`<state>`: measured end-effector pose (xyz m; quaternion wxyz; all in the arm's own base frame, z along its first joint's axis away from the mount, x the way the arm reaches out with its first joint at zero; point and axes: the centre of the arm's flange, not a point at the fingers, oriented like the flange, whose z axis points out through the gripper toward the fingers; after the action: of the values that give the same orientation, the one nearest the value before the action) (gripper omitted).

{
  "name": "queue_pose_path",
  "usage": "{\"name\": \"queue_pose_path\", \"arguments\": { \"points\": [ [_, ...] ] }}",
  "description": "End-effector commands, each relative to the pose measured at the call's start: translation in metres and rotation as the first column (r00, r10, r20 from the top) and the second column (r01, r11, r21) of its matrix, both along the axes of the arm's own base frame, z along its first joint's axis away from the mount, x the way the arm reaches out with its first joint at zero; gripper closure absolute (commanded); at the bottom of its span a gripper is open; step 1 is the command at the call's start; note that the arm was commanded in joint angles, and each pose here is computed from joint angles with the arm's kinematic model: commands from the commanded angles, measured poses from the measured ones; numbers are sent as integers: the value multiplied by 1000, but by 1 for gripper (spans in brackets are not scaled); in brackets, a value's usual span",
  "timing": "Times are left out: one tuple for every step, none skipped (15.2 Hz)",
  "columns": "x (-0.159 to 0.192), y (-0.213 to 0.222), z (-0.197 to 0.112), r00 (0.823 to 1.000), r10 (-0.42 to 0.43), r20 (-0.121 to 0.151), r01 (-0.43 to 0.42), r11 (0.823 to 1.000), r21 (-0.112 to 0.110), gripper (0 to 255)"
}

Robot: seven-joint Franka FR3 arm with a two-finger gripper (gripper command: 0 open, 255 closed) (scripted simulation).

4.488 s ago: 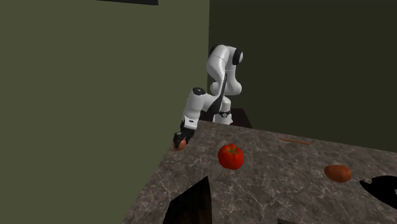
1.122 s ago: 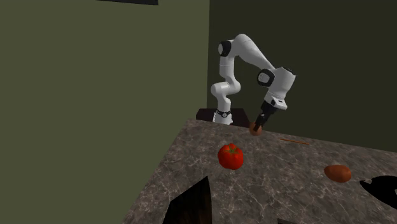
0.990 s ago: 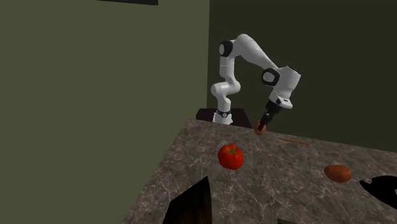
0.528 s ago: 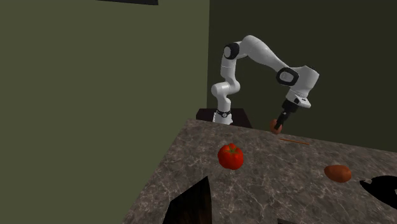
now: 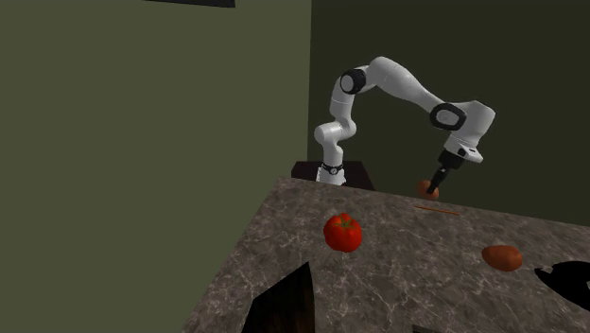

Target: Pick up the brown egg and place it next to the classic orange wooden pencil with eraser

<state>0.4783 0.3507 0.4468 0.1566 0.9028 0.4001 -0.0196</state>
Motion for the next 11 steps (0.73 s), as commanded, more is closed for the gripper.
{"name": "queue_pose_path", "arguments": {
  "points": [
    [-1,0,-10,1000,-1,0,1,1000,0,255],
    [-1,0,-15,1000,-1,0,1,1000,0,255],
    [-1,0,-21,1000,-1,0,1,1000,0,255],
    [-1,0,-26,1000,-1,0,1,1000,0,255],
    [-1,0,-31,1000,-1,0,1,1000,0,255],
    [-1,0,-36,1000,-1,0,1,1000,0,255],
    [-1,0,-42,1000,-1,0,1,1000,0,255],
    [-1,0,-47,1000,-1,0,1,1000,0,255],
    [-1,0,-52,1000,-1,0,1,1000,0,255],
    [-1,0,-58,1000,-1,0,1,1000,0,255],
    [-1,0,-63,1000,-1,0,1,1000,0,255]
  ]
}}
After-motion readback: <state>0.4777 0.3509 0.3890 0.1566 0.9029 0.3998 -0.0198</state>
